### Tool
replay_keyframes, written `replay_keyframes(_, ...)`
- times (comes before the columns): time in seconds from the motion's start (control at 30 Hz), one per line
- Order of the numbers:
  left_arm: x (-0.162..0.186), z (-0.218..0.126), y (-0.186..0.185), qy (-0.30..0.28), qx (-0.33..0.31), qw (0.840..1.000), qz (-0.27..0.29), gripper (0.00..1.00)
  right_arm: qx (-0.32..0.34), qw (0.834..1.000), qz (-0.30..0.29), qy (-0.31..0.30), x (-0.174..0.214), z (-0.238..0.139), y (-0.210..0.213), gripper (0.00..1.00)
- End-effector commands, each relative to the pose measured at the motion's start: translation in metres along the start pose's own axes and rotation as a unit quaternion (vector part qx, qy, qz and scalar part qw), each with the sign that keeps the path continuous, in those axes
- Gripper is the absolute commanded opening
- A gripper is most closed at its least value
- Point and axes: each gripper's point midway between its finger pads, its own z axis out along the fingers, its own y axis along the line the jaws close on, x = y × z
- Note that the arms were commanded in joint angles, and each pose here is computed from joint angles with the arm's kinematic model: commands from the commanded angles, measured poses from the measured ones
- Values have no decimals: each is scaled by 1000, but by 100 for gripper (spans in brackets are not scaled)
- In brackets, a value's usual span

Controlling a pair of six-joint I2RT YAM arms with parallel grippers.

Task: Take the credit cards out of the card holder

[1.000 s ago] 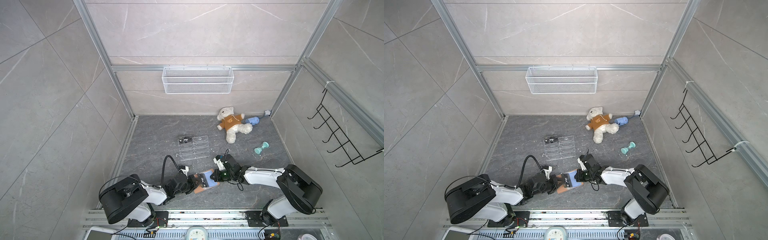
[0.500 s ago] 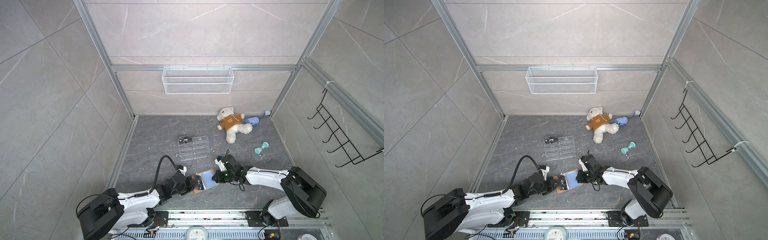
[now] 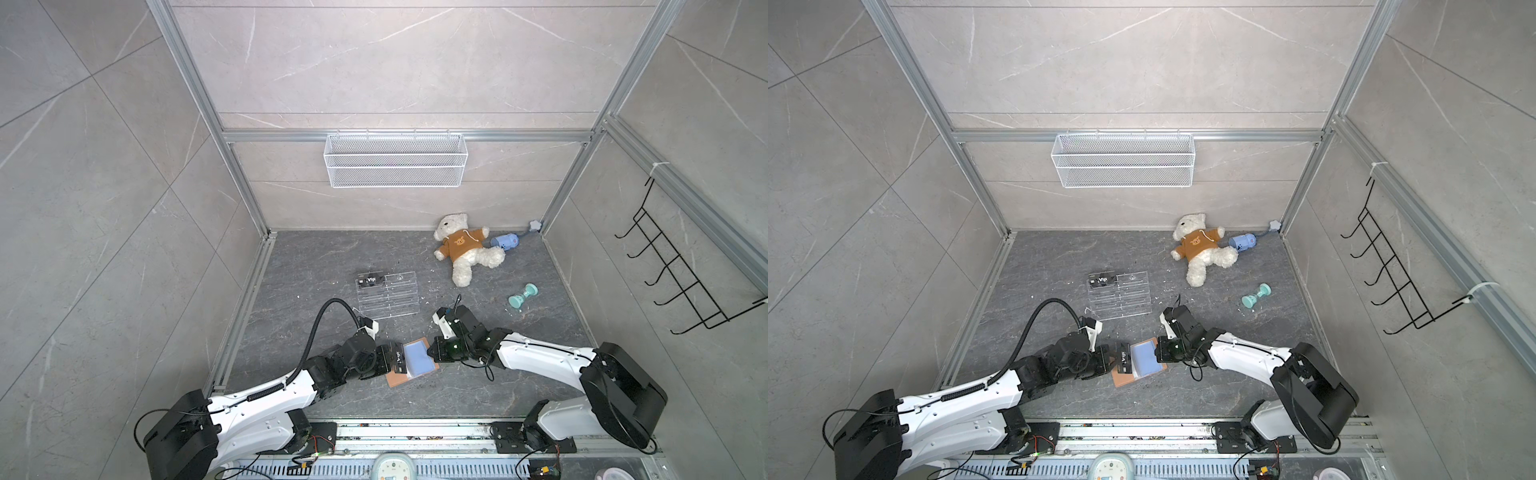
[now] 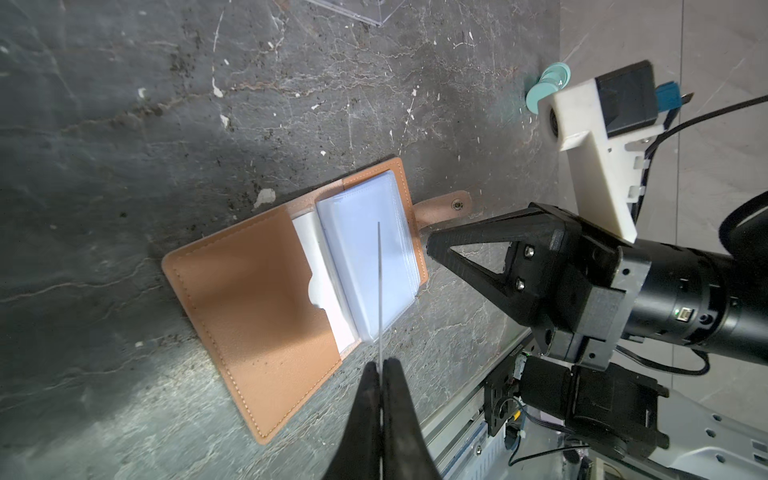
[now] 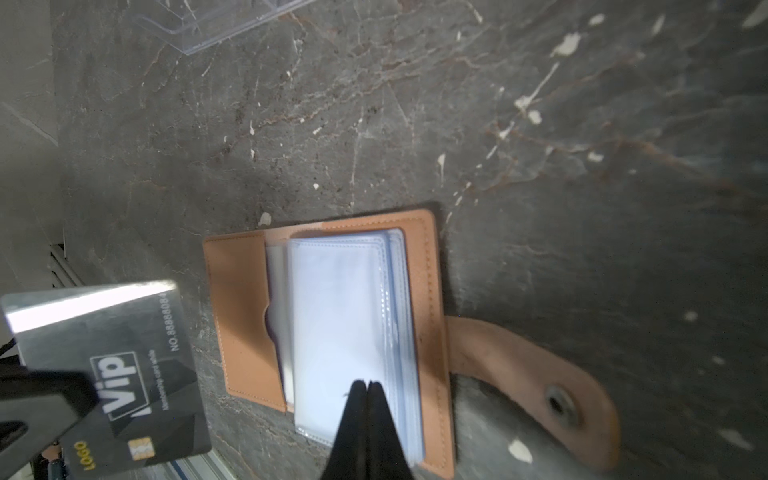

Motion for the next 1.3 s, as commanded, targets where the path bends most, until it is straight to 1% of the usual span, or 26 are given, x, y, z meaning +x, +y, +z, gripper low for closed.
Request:
replay_keyframes(0.0,-10,-10,-8,-7,-15,998,59,0,9,1000,-21,-14,-8,-13,4,7)
replay_keyframes(0.13,-18,-17,-20,-8,-19,995,98,0,11,999,-43,-31,-12,-26,7,15)
replay_keyframes(0.33,-28,-27,-39,-5,-20,986,168,0,29,995,-72,-70,-20,-50,6,35)
replay_keyframes(0.4,-32,-31,-43,-6,-27,982,189,0,35,993,-79,-82,-23,-58,6,43)
replay_keyframes(0.57,-40,-37,-54,0,-38,971,235,0,37,990,-91,-104,-28,-71,9,58)
replay_keyframes(0.7,-45,-42,-66,1,-31,962,273,0,28,987,-102,-122,-31,-80,13,72)
replay_keyframes(0.87,-47,-49,-85,10,-10,943,333,0,22,982,-115,-146,-35,-93,19,89)
replay_keyframes(1.0,-49,-55,-91,20,-14,926,378,0,31,977,-120,-175,-40,-107,17,96)
replay_keyframes(1.2,-53,-60,-98,32,-18,900,434,0,31,969,-140,-200,-43,-126,22,98)
replay_keyframes(1.27,-58,-62,-101,27,-26,896,442,0,26,964,-149,-219,-45,-136,25,98)
